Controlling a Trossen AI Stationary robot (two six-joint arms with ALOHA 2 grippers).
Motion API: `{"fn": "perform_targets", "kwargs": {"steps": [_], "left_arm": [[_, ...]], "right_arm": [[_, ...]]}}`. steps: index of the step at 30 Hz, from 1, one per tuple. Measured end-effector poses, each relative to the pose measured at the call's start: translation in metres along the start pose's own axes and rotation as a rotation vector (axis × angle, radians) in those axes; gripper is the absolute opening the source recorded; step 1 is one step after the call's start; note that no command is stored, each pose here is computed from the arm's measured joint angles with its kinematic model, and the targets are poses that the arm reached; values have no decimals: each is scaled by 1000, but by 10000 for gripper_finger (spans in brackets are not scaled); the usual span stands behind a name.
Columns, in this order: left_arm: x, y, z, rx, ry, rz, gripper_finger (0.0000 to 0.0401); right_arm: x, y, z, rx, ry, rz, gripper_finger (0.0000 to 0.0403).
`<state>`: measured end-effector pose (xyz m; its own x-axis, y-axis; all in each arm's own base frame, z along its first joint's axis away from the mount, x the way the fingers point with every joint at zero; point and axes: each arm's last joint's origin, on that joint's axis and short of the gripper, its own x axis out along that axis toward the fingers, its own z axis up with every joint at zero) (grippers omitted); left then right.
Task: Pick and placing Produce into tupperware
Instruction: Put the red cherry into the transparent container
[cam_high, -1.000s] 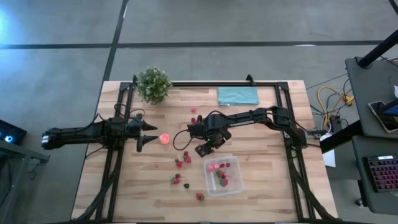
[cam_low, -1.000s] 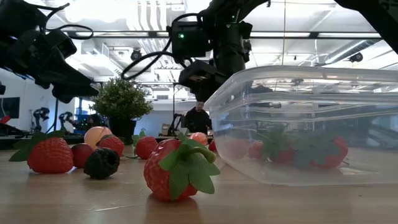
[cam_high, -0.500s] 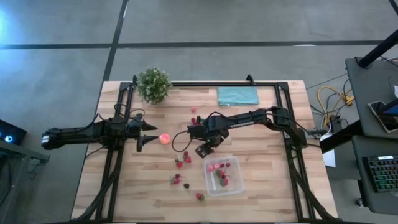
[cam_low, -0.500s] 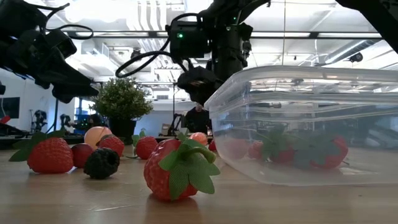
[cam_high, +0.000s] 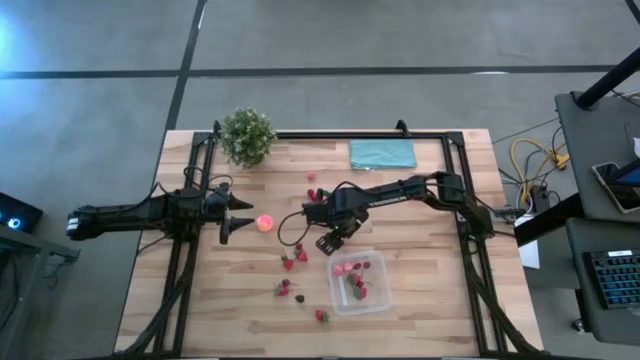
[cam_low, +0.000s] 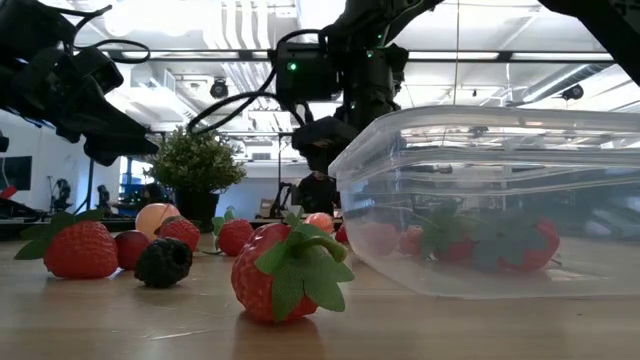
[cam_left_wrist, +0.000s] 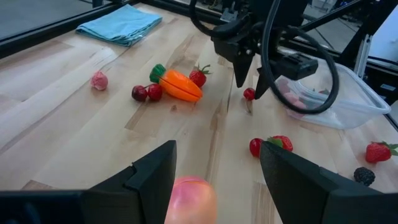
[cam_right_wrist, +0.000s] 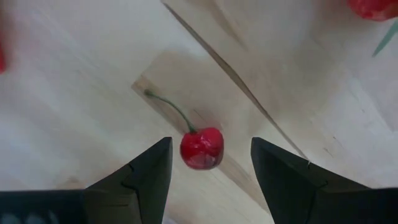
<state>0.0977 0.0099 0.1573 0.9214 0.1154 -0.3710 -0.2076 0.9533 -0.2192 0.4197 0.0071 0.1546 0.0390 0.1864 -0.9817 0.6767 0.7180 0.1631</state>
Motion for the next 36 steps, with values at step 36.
{"fn": "perform_targets", "kwargs": {"steps": [36], "left_arm": [[0, 0, 0, 0, 0, 0, 217]], "right_arm": [[7, -4, 1, 4, -13, -31, 102]]}}
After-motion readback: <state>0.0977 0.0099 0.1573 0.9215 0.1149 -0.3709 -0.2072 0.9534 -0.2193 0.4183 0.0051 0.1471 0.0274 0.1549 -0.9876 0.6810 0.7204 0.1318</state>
